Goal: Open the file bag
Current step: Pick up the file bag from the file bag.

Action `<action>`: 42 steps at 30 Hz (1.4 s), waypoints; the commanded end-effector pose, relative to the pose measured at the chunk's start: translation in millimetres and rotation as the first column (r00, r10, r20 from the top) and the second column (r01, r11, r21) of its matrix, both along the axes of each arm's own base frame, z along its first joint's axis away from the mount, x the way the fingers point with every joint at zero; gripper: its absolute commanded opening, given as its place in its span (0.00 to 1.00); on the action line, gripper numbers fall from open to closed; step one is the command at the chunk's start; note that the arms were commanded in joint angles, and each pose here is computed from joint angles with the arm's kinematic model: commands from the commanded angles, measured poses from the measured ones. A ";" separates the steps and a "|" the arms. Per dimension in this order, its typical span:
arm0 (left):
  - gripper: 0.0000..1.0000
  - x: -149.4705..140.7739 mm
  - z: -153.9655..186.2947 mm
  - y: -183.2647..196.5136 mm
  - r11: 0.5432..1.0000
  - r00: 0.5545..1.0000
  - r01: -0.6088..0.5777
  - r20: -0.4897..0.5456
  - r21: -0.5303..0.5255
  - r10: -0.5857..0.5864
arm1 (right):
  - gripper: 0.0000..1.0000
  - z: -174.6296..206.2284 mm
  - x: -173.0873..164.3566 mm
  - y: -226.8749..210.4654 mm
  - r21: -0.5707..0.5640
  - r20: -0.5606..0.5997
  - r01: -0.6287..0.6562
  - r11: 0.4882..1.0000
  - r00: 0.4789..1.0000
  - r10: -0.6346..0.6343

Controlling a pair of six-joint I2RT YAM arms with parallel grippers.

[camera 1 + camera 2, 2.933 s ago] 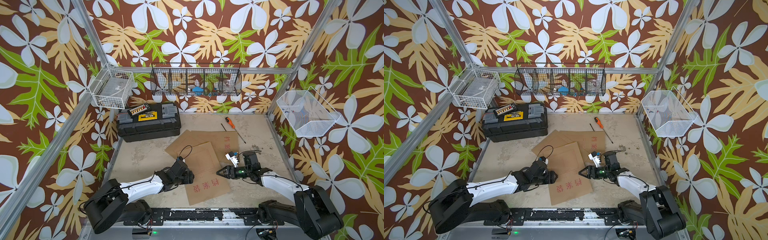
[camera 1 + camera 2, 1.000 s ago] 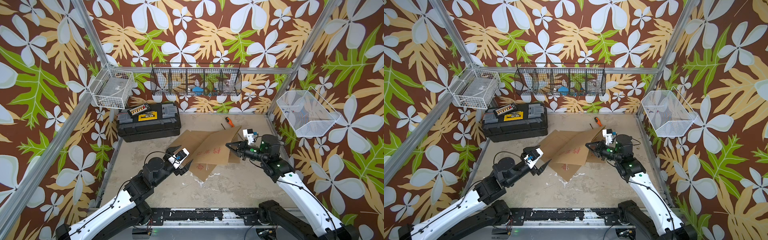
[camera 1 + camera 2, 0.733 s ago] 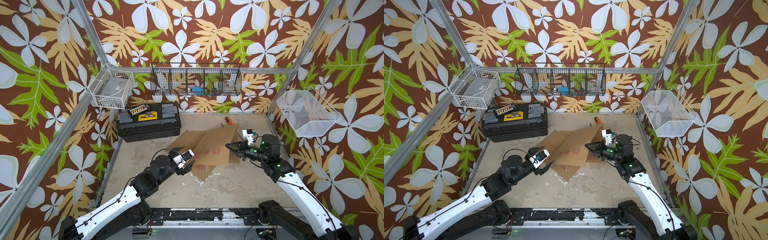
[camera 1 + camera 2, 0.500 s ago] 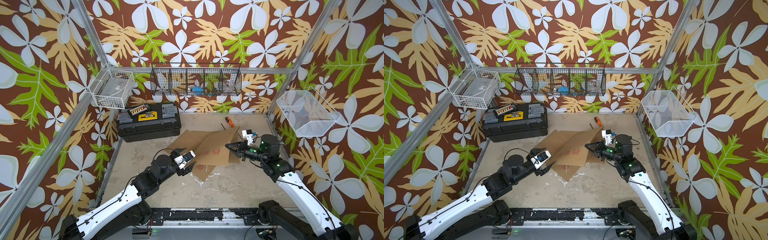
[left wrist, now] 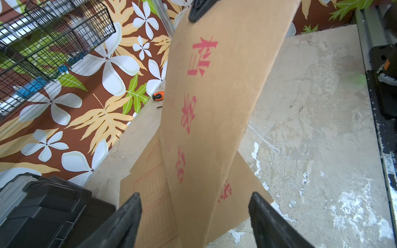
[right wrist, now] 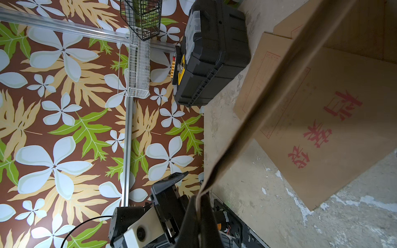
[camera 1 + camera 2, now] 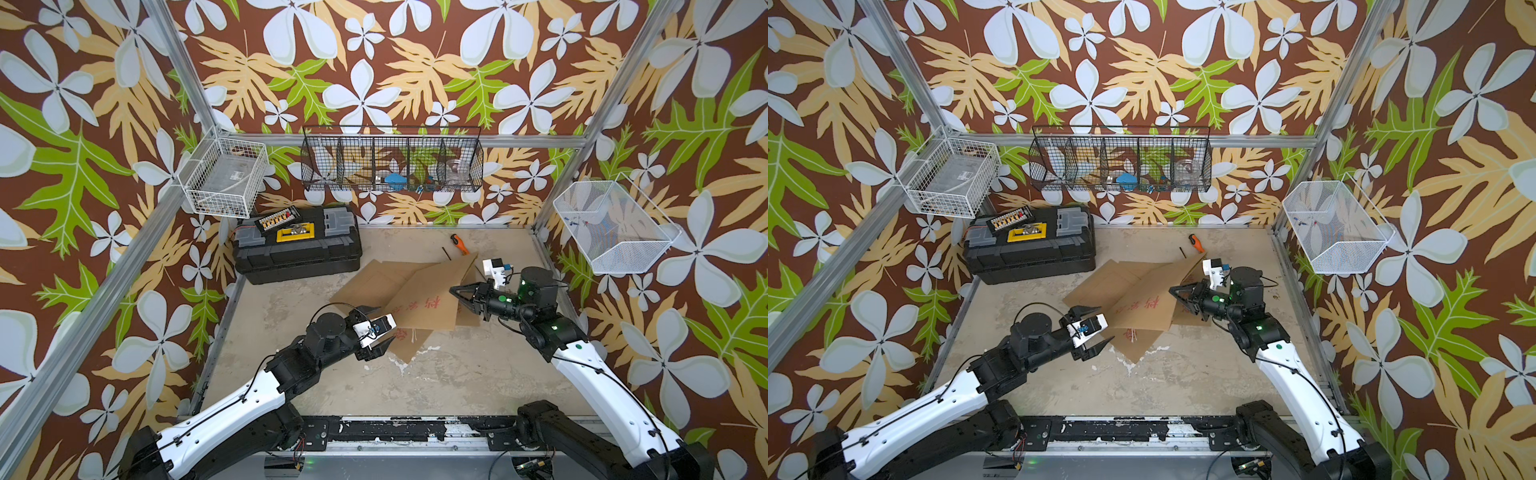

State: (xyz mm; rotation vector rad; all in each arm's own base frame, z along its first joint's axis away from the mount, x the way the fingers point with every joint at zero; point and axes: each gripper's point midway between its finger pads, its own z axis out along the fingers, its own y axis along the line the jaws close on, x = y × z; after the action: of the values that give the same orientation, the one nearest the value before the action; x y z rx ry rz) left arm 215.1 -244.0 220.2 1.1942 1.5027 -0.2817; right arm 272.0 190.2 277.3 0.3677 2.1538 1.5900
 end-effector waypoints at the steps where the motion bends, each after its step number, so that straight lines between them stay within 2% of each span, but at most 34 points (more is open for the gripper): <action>1: 0.73 11.9 5.4 3.4 0.998 0.997 -0.055 0.050 0.015 0.054 | 0.00 12.7 -1.7 2.6 0.019 0.048 -0.020 1.000 0.999 0.019; 6: 0.62 19.4 1.9 3.8 0.996 0.994 -0.084 0.067 0.028 0.082 | 0.00 12.3 -3.7 3.7 0.027 0.039 -0.030 0.999 0.999 0.029; 12: 0.30 19.7 6.1 3.3 0.996 0.994 -0.088 0.065 0.011 0.087 | 0.00 13.0 -6.2 2.1 0.032 0.043 -0.021 0.999 0.999 0.020; 19: 0.06 16.1 18.4 7.4 0.995 0.993 -0.098 0.064 -0.035 0.100 | 0.00 14.3 -5.8 2.6 0.039 0.045 -0.023 0.999 0.999 0.021; 22: 0.00 13.8 24.4 10.4 0.992 0.992 -0.105 0.060 -0.063 0.109 | 0.02 20.0 -6.3 2.6 0.041 0.058 -0.024 0.999 0.998 0.022; 25: 0.00 10.9 30.0 13.4 0.990 0.992 -0.110 0.052 -0.087 0.115 | 0.12 27.5 -6.4 1.4 0.039 0.088 -0.018 0.999 0.996 0.015; 28: 0.00 10.2 38.4 19.3 0.982 0.989 -0.144 0.019 -0.120 0.148 | 0.39 40.3 -3.6 -6.1 -0.009 0.170 0.030 1.000 0.985 -0.028; 30: 0.00 11.2 50.8 25.8 0.968 0.981 -0.192 -0.022 -0.161 0.191 | 0.53 54.0 -1.2 -17.1 -0.079 0.263 0.099 0.992 0.962 -0.075; 33: 0.00 11.4 71.2 34.5 0.940 0.965 -0.260 -0.097 -0.219 0.244 | 0.69 79.0 0.7 -42.6 -0.173 0.427 0.259 0.950 0.889 -0.165; 37: 0.00 10.8 90.7 48.2 0.903 0.927 -0.358 -0.205 -0.238 0.314 | 0.81 100.8 -0.7 -75.9 -0.209 0.598 0.459 0.863 0.758 -0.259; 39: 0.00 10.3 95.7 55.7 0.881 0.897 -0.414 -0.267 -0.230 0.352 | 0.89 105.5 -1.6 -85.4 -0.246 0.665 0.514 0.822 0.706 -0.243; 42: 0.00 4.1 92.8 54.0 0.893 0.872 -0.420 -0.345 -0.164 0.347 | 0.93 104.6 -0.2 -91.0 -0.318 0.710 0.545 0.776 0.679 -0.185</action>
State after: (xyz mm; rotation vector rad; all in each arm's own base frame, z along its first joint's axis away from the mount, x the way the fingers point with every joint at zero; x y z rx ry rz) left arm 225.3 -196.9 332.0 0.6918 1.7250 -0.3538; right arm 264.1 116.4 385.6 0.1124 1.6943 0.9162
